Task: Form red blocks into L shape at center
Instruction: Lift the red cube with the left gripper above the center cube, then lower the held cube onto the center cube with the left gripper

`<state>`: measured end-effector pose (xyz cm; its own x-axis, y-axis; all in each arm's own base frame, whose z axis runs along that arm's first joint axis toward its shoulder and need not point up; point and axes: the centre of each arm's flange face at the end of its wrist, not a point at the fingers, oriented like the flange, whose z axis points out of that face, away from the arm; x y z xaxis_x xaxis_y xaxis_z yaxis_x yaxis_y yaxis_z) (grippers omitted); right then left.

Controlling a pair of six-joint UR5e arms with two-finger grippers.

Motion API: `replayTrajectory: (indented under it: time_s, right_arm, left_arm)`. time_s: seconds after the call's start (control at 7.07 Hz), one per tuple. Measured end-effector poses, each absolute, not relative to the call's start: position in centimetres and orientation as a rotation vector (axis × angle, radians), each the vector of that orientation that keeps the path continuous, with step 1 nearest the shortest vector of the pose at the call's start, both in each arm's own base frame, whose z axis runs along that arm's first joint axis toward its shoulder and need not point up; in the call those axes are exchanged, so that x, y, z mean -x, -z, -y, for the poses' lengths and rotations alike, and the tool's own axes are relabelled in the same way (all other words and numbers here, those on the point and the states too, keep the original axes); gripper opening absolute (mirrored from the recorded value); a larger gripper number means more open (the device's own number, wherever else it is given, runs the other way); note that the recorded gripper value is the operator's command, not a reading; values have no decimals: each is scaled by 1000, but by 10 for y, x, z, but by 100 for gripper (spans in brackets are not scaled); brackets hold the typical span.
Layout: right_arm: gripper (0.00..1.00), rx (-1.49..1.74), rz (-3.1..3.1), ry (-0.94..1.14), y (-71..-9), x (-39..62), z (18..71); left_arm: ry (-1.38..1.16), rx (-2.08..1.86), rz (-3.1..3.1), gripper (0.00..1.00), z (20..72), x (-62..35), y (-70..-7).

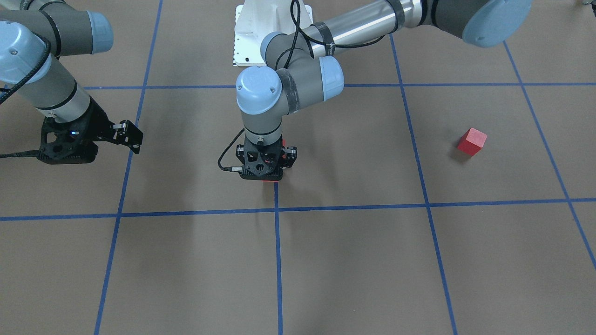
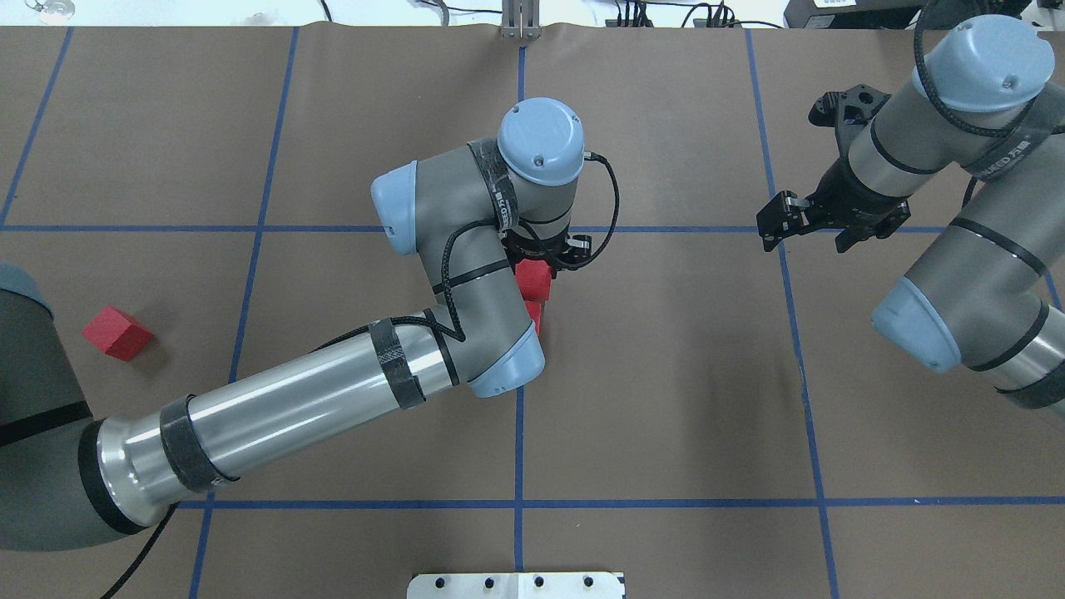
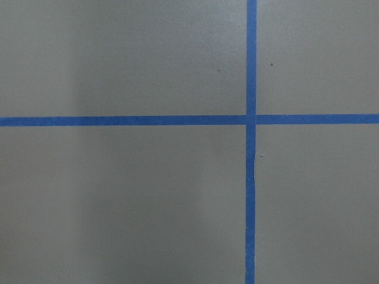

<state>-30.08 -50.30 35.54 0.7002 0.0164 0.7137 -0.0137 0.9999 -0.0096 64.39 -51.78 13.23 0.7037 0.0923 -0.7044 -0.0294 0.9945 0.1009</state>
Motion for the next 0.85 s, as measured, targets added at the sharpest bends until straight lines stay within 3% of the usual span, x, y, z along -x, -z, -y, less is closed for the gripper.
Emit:
replayTrajectory:
  time_s: [0.85]
  right_arm:
    - [100,3,794,-16,-355,302,503]
  left_arm:
    - [-59,-77,-776,0,519,-643,-139]
